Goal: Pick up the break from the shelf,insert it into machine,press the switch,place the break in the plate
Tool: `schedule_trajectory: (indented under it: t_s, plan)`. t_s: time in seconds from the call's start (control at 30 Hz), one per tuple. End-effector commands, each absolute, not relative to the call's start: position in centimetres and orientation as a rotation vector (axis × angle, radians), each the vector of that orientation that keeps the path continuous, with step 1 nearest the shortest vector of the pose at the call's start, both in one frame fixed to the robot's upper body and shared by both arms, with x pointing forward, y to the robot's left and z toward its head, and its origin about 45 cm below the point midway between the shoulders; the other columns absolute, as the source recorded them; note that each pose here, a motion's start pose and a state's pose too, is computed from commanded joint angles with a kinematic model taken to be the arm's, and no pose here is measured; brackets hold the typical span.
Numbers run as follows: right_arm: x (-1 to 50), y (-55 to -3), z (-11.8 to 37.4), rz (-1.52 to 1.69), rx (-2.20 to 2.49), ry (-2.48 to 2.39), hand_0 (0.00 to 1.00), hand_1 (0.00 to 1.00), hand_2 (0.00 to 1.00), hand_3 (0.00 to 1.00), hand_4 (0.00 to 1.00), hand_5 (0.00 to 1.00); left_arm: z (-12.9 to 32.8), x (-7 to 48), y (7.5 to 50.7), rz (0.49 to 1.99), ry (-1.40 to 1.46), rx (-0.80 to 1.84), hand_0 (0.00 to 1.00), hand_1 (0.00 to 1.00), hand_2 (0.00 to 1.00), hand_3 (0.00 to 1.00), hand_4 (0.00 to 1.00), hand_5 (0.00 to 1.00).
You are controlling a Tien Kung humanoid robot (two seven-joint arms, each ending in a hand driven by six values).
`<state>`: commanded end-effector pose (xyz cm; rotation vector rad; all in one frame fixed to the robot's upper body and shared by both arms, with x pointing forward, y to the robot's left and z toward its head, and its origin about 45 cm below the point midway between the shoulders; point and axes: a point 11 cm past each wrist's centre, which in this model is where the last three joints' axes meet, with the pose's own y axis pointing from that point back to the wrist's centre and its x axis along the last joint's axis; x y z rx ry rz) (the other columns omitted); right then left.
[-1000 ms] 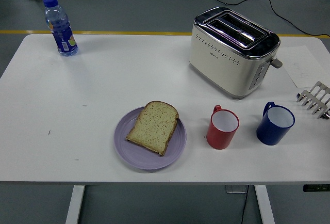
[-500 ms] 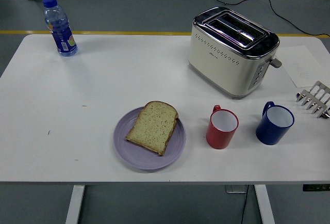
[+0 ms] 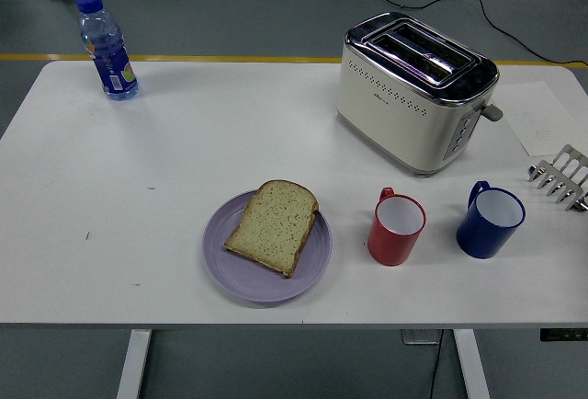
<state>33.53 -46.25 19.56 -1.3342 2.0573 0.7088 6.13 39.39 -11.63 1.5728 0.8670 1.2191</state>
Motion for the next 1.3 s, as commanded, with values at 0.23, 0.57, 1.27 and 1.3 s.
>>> schedule_trajectory:
  t_s: [0.23,0.57,1.27,1.3]
  plan:
    - [33.51,-46.4,19.55,0.706,-1.319,2.053,0.721,0.683,0.696,0.622,0.461,0.335,-11.62,6.35,39.33,1.222,0.866,1.568,0.673,0.687,0.676,0.554,0.271,0.861]
    - [33.28,-46.93,19.5,0.707,-1.28,2.054,0.719,0.681,0.696,0.619,0.454,0.325,-11.59,6.57,39.31,1.221,0.863,1.566,0.673,0.688,0.676,0.554,0.272,0.862]
    - [32.85,-47.22,18.72,0.737,-1.236,2.058,0.714,0.678,0.688,0.616,0.433,0.308,-11.66,6.3,39.23,1.22,0.872,1.562,0.673,0.69,0.675,0.553,0.274,0.864]
    - [32.84,-47.25,18.72,0.738,-1.234,2.057,0.714,0.678,0.688,0.616,0.433,0.308,-11.66,6.3,39.23,1.221,0.872,1.562,0.673,0.69,0.675,0.553,0.274,0.864]
